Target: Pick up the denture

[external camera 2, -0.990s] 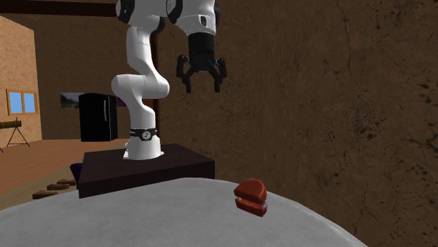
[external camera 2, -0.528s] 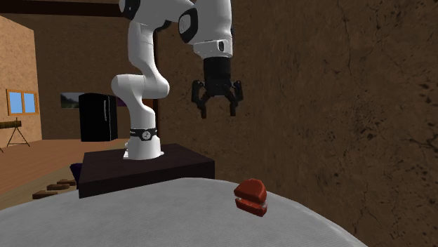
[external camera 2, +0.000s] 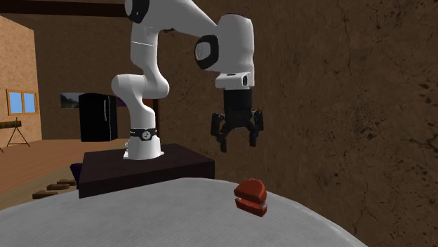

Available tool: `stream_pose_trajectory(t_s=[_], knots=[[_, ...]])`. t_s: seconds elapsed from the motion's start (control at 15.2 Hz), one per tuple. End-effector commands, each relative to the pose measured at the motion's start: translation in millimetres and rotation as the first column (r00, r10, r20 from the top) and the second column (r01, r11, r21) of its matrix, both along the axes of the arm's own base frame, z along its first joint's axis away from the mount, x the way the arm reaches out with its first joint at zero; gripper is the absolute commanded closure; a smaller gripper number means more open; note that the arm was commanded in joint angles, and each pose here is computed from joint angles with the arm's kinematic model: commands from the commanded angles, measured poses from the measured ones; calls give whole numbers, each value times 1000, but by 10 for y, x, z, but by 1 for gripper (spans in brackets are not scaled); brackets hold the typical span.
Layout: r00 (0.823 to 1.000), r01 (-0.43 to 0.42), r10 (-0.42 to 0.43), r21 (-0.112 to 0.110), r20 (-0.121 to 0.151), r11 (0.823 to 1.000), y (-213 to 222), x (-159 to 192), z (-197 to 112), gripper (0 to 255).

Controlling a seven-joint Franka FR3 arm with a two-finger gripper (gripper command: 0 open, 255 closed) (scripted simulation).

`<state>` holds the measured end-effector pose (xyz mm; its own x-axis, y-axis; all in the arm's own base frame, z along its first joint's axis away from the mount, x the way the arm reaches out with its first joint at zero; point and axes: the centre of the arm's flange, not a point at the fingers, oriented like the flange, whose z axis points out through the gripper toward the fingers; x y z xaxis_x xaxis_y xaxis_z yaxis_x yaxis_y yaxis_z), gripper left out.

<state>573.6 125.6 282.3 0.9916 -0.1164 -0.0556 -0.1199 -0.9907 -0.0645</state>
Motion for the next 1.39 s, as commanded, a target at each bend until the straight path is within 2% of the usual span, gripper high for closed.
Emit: stream_pose_trajectory(t_s=[0.0, 0.33, 0.86, 0.99, 1.06, 1.32], knots=[[1000, 4, -4, 4, -6, 1000, 66, 149, -220, 0], [1000, 13, -13, 12, -22, 1000, 234, 512, -758, 0], [1000, 14, -14, 13, -23, 1000, 247, 540, -1200, 0], [1000, 14, -14, 13, -23, 1000, 247, 540, -1200, 0], [1000, 14, -14, 13, -23, 1000, 246, 542, -1201, 255], [1000, 14, -14, 13, -23, 1000, 247, 545, -1199, 255]])
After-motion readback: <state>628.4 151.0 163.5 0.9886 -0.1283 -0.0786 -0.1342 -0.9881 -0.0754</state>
